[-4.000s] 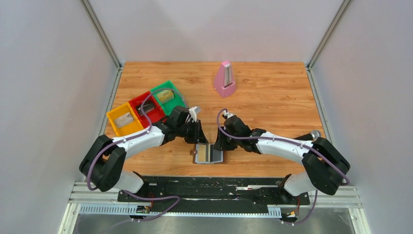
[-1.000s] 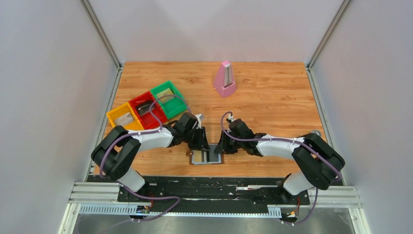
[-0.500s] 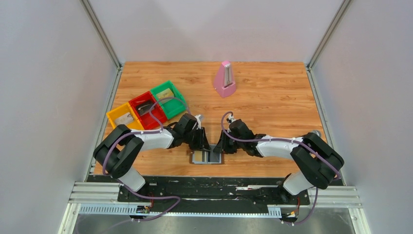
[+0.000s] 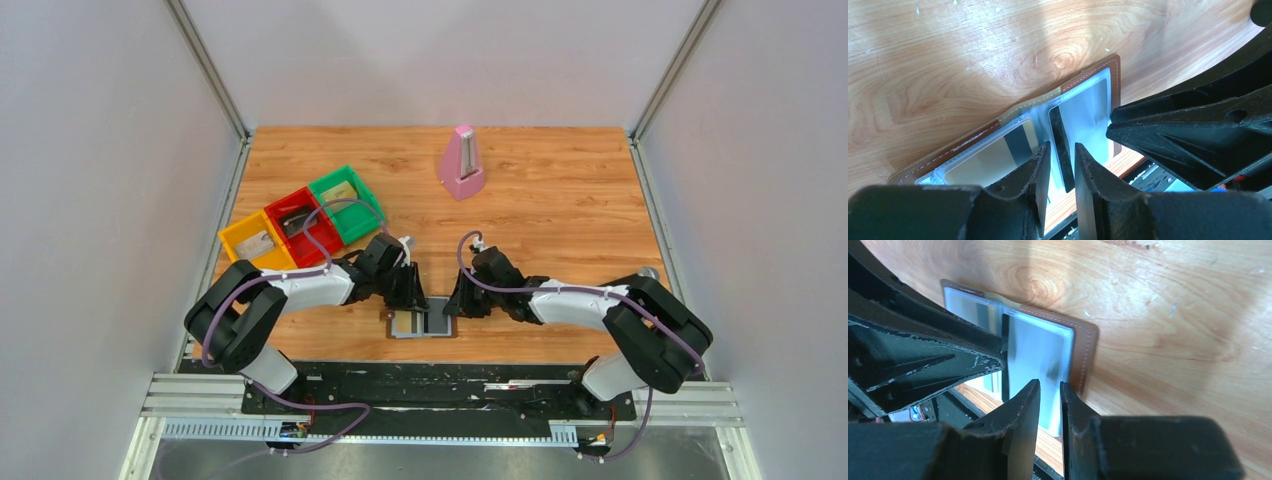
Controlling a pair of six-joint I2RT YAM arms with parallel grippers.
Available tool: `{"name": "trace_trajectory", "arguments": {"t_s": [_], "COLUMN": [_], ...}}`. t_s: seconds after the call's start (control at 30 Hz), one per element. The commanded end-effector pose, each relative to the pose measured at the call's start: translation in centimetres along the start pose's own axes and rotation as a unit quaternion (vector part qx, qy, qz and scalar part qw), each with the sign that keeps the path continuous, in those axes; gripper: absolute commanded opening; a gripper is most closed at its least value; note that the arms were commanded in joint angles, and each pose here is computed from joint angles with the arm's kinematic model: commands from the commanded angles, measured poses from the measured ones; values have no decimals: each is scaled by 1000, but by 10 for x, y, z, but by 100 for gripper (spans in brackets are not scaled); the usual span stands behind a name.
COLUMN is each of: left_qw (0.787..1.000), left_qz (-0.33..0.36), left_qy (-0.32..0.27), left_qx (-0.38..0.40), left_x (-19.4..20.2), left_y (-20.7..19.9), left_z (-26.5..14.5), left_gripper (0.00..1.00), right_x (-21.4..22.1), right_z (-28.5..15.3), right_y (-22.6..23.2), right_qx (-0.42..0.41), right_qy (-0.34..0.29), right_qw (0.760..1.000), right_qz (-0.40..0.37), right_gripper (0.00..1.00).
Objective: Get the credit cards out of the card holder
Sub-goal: Remove the credit card from the card holder.
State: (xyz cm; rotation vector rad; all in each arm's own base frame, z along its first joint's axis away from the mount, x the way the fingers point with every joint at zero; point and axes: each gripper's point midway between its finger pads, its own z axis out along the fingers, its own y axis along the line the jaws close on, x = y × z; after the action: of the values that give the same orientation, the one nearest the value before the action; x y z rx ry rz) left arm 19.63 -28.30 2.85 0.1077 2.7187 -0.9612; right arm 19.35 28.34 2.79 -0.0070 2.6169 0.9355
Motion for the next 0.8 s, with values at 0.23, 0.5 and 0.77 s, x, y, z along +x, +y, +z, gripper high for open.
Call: {"name": "trace_trajectory", "arguments": {"t_s": [0.23, 0.5, 0.77], "left_qw": [1000, 999, 1000], "left_qz": [13, 7, 16], "left_qy": [-2, -7, -11], "left_qx": [14, 36, 16], "left_x": [-1, -3, -5], "left_y": [-6, -15, -11], "left_z": [2, 0, -6], "left_gripper": [35, 35, 35], "right_x": [14, 18, 11], "right_z": [7, 9, 3], "right_y": [-23, -37, -29], "right_qx": [36, 69, 68], "right_qy": [21, 27, 22], "right_qw": [999, 997, 997], "right_qz": [7, 9, 0], "right_gripper": [23, 16, 15]}}
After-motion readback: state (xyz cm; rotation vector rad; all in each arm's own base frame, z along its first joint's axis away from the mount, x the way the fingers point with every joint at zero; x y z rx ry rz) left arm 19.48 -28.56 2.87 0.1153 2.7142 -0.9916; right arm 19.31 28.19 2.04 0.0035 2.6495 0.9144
